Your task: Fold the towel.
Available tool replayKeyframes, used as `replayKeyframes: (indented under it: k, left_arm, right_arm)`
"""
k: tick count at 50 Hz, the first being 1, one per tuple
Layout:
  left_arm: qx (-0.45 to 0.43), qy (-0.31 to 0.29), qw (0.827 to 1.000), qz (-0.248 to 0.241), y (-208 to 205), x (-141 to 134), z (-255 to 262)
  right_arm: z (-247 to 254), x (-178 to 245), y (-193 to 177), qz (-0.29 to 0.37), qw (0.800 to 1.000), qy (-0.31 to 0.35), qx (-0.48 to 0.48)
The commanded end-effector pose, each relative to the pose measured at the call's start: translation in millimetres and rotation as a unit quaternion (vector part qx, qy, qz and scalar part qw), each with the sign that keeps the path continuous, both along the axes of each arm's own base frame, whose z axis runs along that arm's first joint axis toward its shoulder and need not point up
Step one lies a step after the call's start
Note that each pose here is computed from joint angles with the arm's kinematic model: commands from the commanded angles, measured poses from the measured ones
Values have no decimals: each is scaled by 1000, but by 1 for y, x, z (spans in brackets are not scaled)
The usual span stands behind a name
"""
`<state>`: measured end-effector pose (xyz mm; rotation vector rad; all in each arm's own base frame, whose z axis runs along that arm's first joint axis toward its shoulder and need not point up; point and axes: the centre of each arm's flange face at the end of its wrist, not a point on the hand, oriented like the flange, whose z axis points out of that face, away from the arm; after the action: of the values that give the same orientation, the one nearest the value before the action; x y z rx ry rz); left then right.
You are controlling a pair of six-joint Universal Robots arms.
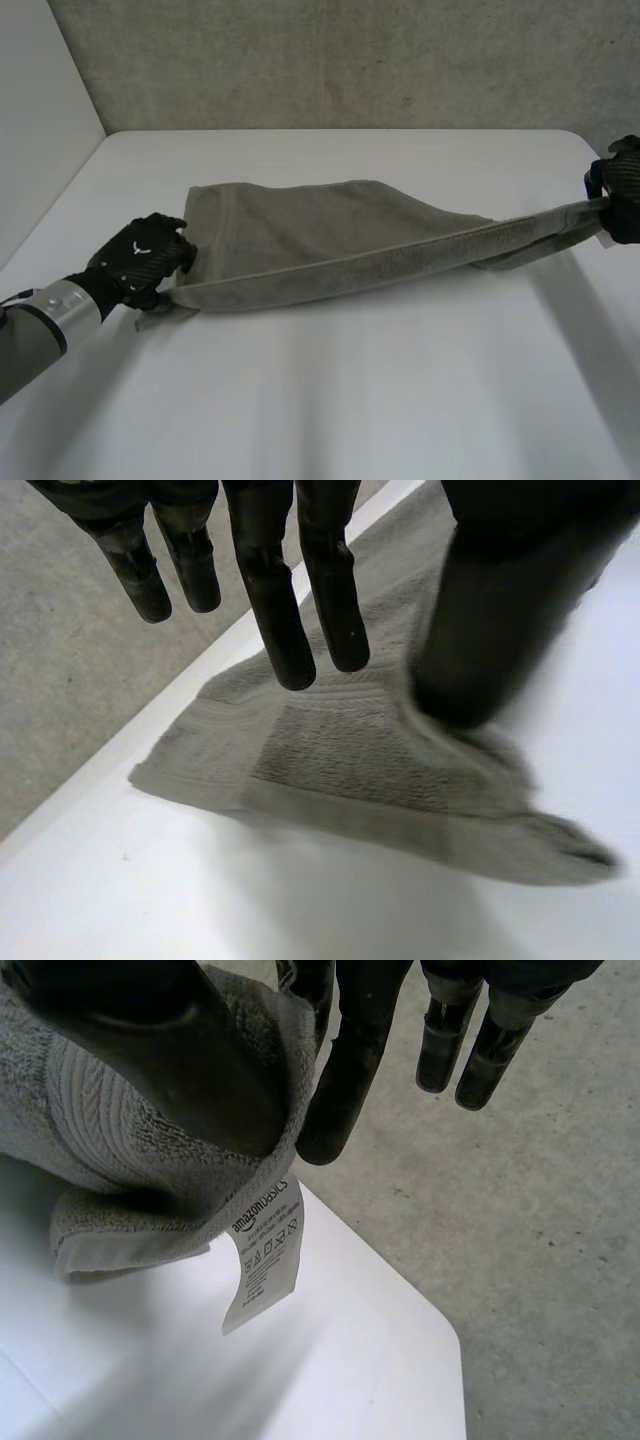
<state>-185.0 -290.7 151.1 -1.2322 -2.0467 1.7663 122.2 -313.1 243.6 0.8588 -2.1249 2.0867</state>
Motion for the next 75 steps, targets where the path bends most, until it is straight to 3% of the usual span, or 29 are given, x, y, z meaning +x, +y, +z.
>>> replayKeyframes:
  k: [1, 7, 19, 33, 48, 62, 75]
  left_arm:
    - [40, 13, 999, 0, 8, -3, -3]
    - [61, 18, 998, -1, 16, -1, 19]
    - [-105, 22, 994, 33, 16, 17, 134]
    - [-156, 86, 982, 60, -2, 30, 196]
    - [-80, 92, 991, 61, -25, 29, 153]
    - [-2, 72, 995, 66, -61, 32, 90]
    - [41, 44, 997, 37, -81, 10, 38]
  right_arm:
    - [0, 0, 0, 0, 1000, -3, 1]
    - [11, 1, 1, 0, 1000, -6, -14]
    - [69, 10, 12, 41, 997, -24, -64]
    - [113, 31, 17, 82, 990, 1, -112]
    - [49, 69, 11, 93, 983, 151, -53]
    - [15, 72, -15, 96, 984, 151, -25]
    - [-35, 76, -49, 71, 984, 159, -17]
